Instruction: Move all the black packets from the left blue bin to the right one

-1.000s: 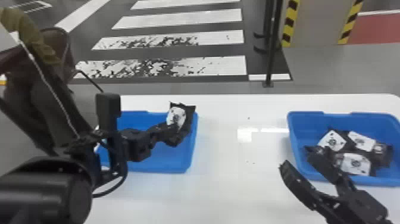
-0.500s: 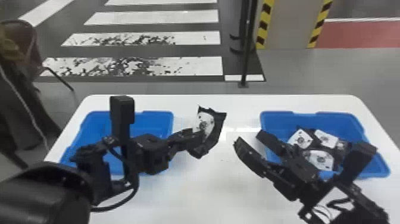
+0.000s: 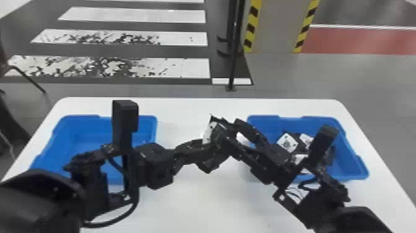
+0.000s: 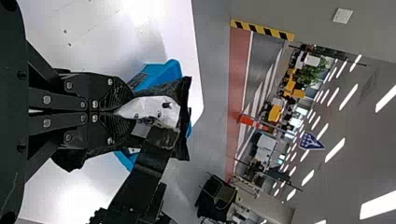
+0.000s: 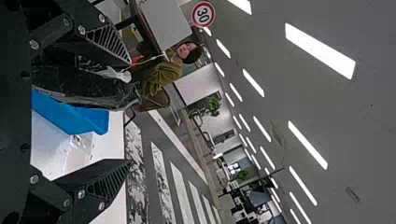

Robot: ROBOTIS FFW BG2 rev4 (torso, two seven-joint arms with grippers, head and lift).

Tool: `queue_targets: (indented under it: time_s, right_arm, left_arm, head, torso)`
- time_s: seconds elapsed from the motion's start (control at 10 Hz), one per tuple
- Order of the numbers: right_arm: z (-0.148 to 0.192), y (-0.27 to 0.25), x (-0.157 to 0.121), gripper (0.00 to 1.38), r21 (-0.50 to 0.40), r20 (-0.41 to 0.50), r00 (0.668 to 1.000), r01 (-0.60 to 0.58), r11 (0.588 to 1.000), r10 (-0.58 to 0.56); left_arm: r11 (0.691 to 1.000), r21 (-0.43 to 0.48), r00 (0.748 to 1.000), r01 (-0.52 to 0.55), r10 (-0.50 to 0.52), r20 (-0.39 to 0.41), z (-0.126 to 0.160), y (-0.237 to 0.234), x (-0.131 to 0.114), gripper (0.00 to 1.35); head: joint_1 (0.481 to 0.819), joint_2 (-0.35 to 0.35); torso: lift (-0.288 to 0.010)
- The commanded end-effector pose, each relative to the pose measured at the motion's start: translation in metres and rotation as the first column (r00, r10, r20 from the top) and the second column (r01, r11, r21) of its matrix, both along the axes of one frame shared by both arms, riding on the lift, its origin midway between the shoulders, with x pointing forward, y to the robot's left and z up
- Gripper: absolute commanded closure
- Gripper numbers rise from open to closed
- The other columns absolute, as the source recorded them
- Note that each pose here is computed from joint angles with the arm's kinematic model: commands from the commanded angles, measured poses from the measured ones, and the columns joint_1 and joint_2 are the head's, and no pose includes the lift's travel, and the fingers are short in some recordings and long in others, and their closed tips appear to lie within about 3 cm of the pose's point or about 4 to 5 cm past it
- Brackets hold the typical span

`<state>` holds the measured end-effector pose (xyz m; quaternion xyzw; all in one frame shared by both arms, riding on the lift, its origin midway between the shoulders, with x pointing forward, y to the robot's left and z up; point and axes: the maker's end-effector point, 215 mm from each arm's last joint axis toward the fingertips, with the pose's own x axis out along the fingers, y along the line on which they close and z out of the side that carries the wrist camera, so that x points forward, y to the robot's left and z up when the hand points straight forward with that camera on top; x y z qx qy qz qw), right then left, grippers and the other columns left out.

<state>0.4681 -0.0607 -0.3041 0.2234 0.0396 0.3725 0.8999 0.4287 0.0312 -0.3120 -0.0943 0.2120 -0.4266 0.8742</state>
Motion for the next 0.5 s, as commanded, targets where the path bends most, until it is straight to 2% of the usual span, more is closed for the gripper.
queue_targets:
  time_s: [0.0, 0.1, 0.3, 0.4]
  right_arm:
    - [-0.0058, 0.0063, -0.0007, 1.05, 0.013, -0.017, 1.000, -0.012, 1.000, 0.012]
    - [-0.0040, 0.0057, -0.0007, 1.26, 0.014, -0.011, 1.000, -0.007, 1.000, 0.007]
    - [0.0029, 0.0027, 0.0011, 1.28, 0.032, 0.008, 1.000, 0.005, 0.999, -0.005]
    - [0.0040, 0.0039, -0.0002, 1.28, 0.040, 0.006, 1.000, 0.002, 0.999, -0.002]
  left_arm:
    - [1.000, -0.003, 1.000, 0.004, -0.004, -0.003, -0.0002, -0.0016, -0.0009, 1.21]
    - [1.000, -0.003, 1.000, 0.002, -0.002, -0.002, 0.0000, -0.0007, -0.0004, 1.21]
    - [1.000, -0.008, 1.000, -0.004, 0.004, -0.002, 0.0001, 0.0011, 0.0000, 1.21]
    - [1.000, -0.013, 1.000, -0.016, 0.016, 0.001, 0.0006, 0.0050, 0.0015, 1.10]
  head:
    - [0.695, -0.039]
    - [0.695, -0.034]
    - [0.695, -0.032]
    - [0.695, -0.033]
  torso:
    - [-0.140]
    - [-0.140]
    - [-0.140]
    - [-0.140]
